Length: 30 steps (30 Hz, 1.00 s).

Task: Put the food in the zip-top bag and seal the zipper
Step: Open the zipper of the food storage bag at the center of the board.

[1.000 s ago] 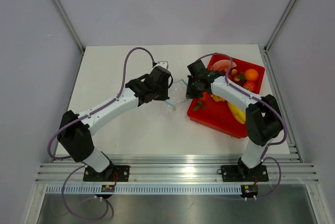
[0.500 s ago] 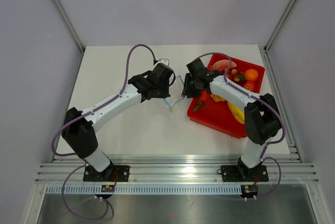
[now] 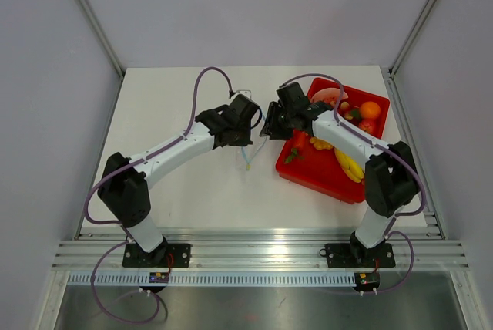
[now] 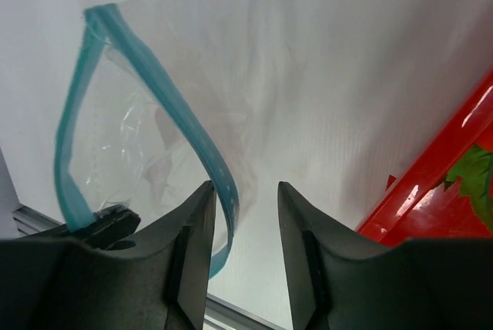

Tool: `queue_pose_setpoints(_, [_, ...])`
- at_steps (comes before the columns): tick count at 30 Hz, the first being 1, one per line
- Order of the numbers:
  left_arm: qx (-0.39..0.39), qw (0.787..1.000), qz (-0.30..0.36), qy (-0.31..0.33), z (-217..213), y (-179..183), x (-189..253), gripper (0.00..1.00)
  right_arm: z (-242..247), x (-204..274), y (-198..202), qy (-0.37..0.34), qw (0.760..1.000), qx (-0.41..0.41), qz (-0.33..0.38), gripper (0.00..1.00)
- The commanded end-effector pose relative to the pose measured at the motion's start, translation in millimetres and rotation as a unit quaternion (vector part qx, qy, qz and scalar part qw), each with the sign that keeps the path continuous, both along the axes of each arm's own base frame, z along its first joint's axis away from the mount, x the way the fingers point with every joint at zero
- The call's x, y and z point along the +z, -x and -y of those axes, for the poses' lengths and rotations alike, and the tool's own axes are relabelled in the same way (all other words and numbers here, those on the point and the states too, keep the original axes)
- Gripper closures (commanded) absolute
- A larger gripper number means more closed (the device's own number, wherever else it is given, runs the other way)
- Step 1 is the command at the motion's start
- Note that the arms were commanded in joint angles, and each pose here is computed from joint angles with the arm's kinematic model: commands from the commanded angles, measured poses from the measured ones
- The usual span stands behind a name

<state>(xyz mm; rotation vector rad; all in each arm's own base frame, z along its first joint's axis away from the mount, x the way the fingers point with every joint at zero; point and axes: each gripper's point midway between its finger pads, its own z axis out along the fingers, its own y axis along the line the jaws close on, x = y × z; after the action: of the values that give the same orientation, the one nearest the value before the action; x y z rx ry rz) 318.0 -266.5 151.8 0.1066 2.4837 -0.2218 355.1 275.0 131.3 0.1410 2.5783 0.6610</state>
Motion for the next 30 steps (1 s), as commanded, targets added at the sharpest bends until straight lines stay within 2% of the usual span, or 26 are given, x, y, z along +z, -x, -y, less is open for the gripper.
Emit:
queue_pose_setpoints(1, [0.008,1.0,0.023,0.02,7,-10,12,1.0,-8,39,-3,-0.047,0.998,0.004,0.04,0.53])
queue_pose_setpoints(4, [0.008,0.999,0.023,0.02,7,-10,12,1.0,-7,38,-1,-0.045,0.998,0.004,0.04,0.53])
queue_pose_setpoints(10, [0.009,0.999,0.026,0.026,7,-10,15,1.0,-5,24,5,-0.043,0.999,0.0,0.023,0.61])
queue_pose_setpoints(11, [0.01,0.999,0.027,0.025,7,-10,15,1.0,-6,25,5,-0.048,0.999,-0.002,0.024,0.68])
queue_pose_setpoints(15, [0.01,0.999,0.028,0.026,7,-10,17,1.0,-3,18,7,-0.042,0.999,-0.005,0.02,0.83])
queue_pose_setpoints(19, [-0.008,0.999,0.028,0.03,9,-7,20,1.0,9,13,-2,-0.002,0.999,-0.019,0.033,0.99])
queue_pose_setpoints(23, [-0.005,0.999,0.032,0.031,3,-4,24,1.0,17,-1,-12,0.044,0.998,-0.012,0.033,1.0])
queue_pose_setpoints(30, [0.022,0.998,0.016,0.057,4,0,17,1.0,20,-26,-33,0.078,0.996,-0.018,0.024,1.0])
